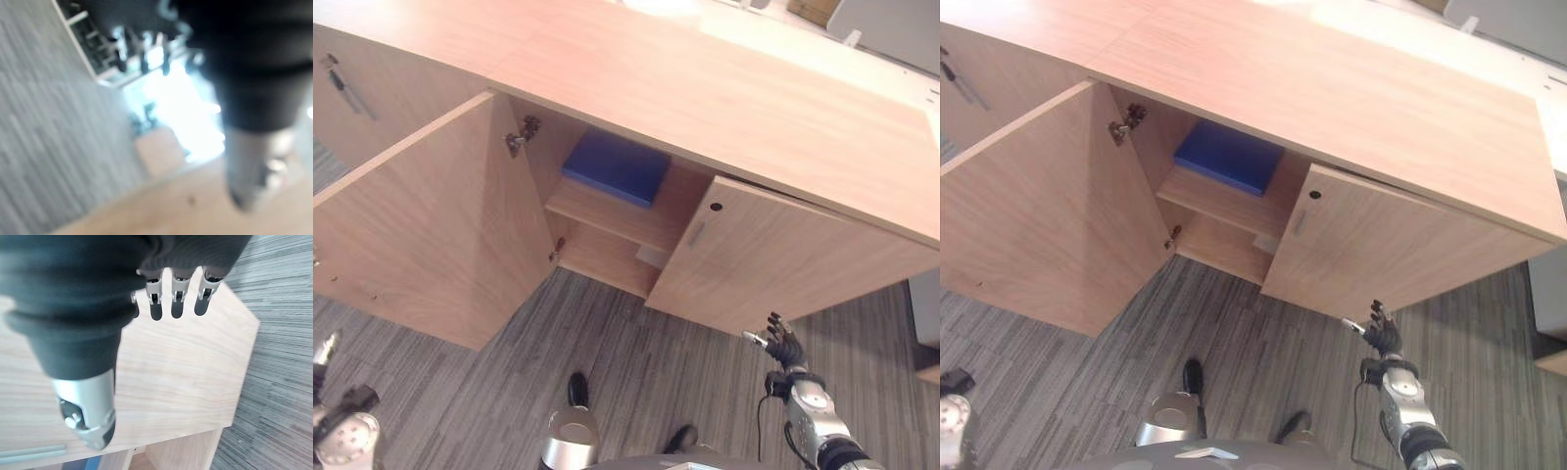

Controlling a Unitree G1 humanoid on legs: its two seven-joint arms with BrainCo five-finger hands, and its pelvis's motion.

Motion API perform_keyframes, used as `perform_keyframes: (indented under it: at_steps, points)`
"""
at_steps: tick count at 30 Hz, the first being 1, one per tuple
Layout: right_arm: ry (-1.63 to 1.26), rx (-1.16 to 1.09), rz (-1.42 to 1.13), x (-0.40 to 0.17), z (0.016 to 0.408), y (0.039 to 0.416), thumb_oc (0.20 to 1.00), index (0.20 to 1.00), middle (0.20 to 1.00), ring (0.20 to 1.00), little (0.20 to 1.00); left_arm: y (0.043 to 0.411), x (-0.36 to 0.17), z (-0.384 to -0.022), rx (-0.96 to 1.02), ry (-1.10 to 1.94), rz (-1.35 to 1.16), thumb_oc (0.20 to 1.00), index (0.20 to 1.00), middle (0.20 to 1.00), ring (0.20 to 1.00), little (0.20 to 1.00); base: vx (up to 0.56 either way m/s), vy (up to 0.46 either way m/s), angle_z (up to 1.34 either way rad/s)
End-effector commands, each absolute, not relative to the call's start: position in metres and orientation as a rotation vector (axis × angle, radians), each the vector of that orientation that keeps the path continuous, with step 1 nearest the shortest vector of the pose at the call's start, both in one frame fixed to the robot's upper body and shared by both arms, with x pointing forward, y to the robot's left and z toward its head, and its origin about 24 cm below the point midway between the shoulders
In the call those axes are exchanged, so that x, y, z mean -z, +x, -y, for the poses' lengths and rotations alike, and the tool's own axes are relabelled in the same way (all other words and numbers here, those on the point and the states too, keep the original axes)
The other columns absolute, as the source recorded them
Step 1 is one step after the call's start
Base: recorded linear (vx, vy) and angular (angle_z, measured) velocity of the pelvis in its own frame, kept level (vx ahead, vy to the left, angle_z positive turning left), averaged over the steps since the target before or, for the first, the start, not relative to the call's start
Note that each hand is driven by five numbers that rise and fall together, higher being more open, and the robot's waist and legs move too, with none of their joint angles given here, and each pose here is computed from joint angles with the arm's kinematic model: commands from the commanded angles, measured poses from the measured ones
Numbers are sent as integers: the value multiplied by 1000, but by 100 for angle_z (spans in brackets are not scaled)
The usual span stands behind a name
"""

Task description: Put the empty folder in the office cabinet

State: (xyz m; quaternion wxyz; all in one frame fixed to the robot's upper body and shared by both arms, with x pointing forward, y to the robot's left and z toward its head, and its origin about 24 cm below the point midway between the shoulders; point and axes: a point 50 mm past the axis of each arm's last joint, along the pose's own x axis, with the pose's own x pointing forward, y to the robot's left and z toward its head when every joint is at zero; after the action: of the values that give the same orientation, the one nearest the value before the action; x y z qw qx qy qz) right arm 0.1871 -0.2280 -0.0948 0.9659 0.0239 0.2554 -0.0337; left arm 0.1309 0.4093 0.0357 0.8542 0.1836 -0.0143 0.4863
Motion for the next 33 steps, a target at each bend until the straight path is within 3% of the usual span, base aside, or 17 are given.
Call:
perform_keyframes:
  at_steps: [1,3,7,15,24,33]
  points:
    - [-65,35,-408,70,250,211,1000,1000,1000,1000,1000,122,-16,-410,-999,388,-107,1000,1000,1000,1000,1000,-55,287,-27]
    - [-104,16,-445,73,258,197,1000,1000,1000,1000,1000,124,-34,-437,-1099,373,-102,1000,1000,1000,1000,1000,-97,272,-29]
    - [-106,23,-454,73,266,192,1000,1000,1000,1000,1000,137,-61,-454,-1109,375,-52,1000,1000,1000,1000,1000,-117,93,-37]
    - [-54,40,-401,65,268,200,1000,1000,1000,1000,1000,160,-84,-462,-1038,375,-46,1000,1000,1000,1000,1000,-88,7,2]
    - [-34,11,-394,65,268,195,1000,1000,1000,1000,1000,167,-33,-430,-798,287,-175,1000,1000,1000,1000,1000,50,15,-9]
    - [-21,30,-444,77,269,174,1000,1000,1000,1000,1000,175,26,-375,-554,152,-320,1000,1000,1000,1000,1000,85,-45,11]
